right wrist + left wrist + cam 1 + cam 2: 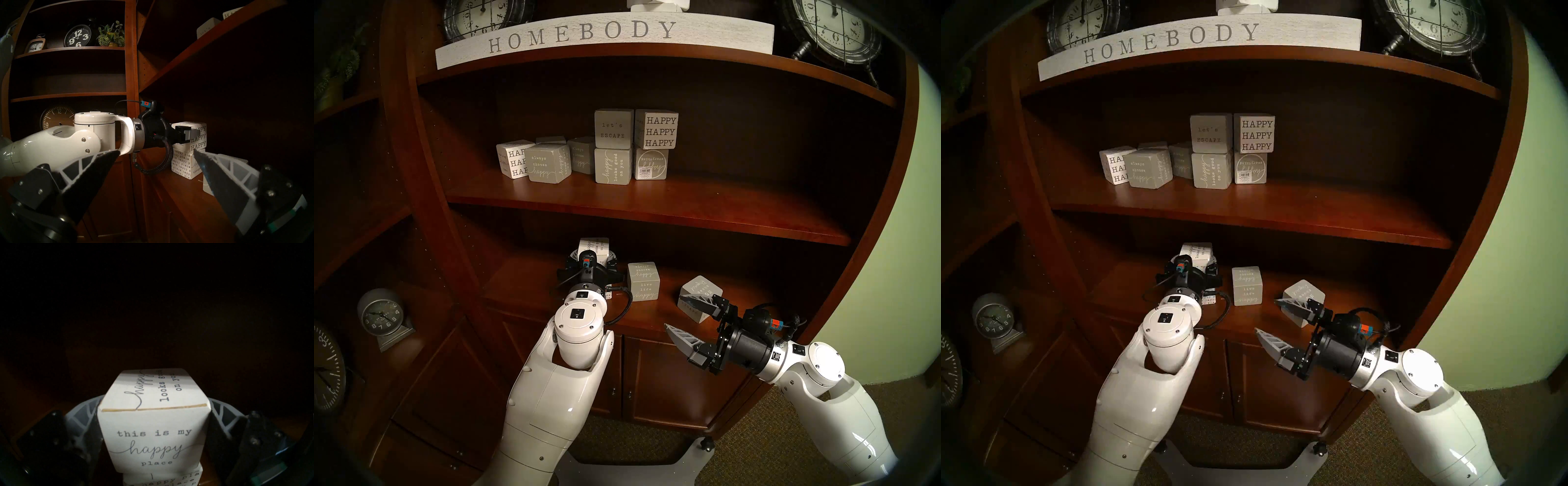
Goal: Stack four cubes vertically into two groups
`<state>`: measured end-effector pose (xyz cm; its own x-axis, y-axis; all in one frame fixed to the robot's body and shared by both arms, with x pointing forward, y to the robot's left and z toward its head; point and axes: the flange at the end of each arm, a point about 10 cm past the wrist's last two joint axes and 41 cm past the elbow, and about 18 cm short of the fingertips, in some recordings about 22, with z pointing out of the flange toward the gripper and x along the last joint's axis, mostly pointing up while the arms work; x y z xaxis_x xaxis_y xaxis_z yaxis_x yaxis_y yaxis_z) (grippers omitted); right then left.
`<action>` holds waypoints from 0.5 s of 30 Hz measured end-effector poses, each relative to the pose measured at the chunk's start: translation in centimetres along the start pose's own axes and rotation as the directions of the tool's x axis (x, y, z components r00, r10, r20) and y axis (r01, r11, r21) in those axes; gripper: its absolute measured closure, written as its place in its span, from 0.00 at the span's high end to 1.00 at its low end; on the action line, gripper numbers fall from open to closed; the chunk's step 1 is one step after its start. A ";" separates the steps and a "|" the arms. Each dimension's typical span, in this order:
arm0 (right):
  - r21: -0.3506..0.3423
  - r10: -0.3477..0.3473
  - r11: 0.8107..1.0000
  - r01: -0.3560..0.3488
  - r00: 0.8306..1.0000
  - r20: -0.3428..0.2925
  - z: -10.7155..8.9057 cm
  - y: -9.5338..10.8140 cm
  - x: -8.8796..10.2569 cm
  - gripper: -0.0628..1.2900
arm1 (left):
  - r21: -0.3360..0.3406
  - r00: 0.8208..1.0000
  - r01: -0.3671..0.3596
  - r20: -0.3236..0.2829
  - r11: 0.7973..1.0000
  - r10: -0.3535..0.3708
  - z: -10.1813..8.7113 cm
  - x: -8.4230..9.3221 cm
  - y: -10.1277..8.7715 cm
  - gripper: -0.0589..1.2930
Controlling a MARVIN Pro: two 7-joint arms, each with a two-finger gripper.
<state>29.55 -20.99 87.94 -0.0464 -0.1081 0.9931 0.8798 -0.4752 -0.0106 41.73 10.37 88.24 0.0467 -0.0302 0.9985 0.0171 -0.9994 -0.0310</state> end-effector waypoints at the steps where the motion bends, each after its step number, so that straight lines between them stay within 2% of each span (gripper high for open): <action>1: 0.000 0.000 1.000 0.000 1.000 0.000 0.0 0.0 0.0 0.95 | -0.001 1.000 0.000 0.000 1.000 0.000 0.0 0.0 0.0 0.72; 7: 0.000 0.000 1.000 0.000 1.000 0.000 0.0 0.0 0.0 0.95 | -0.002 1.000 0.002 0.000 1.000 -0.002 0.0 0.0 0.0 0.72; 15: 0.000 0.000 1.000 0.000 1.000 0.000 0.0 0.0 0.0 0.95 | -0.002 1.000 0.005 -0.003 1.000 -0.005 0.0 0.1 0.1 0.79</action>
<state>29.56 -20.99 87.94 -0.0464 -0.1082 0.9930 0.8797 -0.4754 -0.0107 41.70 10.29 88.29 0.0440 -0.0250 0.9987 0.0151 -0.9996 -0.0257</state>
